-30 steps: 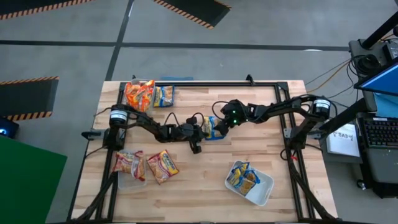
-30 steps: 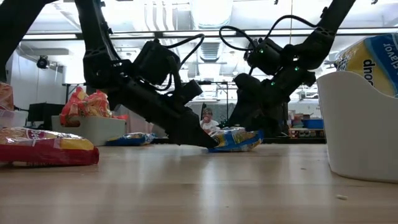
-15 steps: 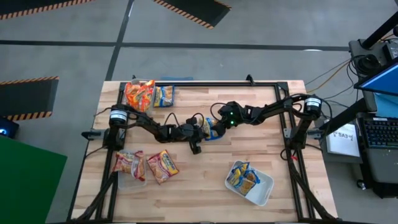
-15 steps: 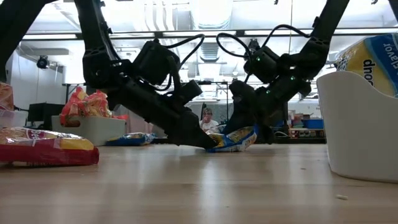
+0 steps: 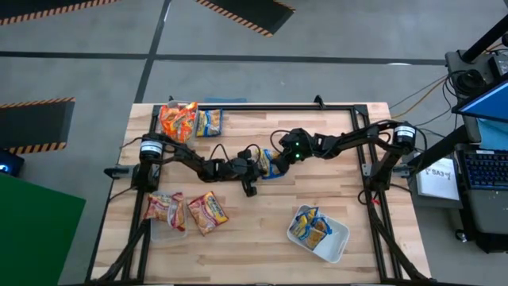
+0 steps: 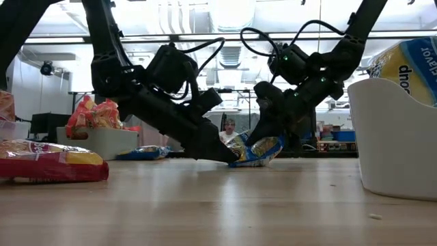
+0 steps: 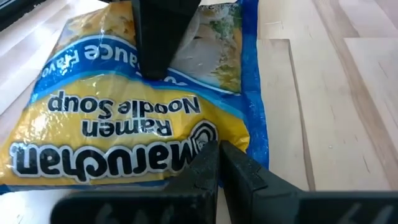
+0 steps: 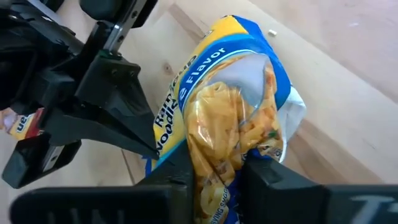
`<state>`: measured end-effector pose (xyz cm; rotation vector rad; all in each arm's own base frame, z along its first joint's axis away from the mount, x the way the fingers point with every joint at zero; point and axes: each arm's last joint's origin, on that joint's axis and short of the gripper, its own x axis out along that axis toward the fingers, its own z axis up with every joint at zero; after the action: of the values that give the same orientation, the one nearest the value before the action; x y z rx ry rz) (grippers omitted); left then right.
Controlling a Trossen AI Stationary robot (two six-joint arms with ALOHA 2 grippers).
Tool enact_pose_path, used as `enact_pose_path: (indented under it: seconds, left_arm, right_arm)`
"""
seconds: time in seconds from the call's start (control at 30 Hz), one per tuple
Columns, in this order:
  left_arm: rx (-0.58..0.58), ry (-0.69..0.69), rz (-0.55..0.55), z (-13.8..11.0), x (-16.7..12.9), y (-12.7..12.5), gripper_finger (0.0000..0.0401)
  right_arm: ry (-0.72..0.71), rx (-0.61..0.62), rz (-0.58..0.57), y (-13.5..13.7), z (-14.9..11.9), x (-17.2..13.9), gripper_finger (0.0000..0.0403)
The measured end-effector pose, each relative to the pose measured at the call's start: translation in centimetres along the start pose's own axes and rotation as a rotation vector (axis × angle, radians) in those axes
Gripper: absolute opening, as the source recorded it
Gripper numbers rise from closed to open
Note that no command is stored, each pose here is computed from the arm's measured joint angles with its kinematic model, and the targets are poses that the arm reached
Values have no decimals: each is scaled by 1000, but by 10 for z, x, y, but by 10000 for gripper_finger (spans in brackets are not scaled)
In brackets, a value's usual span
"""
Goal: Sort Maruchan noodles
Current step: Put the blue noodle pack into the white bin
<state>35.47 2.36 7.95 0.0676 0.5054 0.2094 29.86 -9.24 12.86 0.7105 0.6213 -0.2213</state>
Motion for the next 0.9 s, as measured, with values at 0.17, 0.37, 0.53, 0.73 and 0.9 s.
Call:
enact_pose_path:
  seconds: [0.17, 0.37, 0.53, 0.73, 0.9]
  left_arm:
    - [-4, -1, 0, 1, 0, 0, 0]
    - [1, 26, -1, 8, -9, 1, 0]
    - [20, 45, 2, 29, -29, 6, 0]
    - [42, 41, 1, 52, -54, 11, 0]
    - [51, 9, -2, 68, -75, 14, 0]
  right_arm:
    - [4, -10, 16, 1, 0, 0, 36]
    - [6, -41, 52, 4, 2, -3, 30]
    - [-35, -95, 79, 12, 9, -14, 24]
    - [-110, -136, 117, 25, 21, -34, 17]
    - [-144, -172, 131, 37, 28, -58, 16]
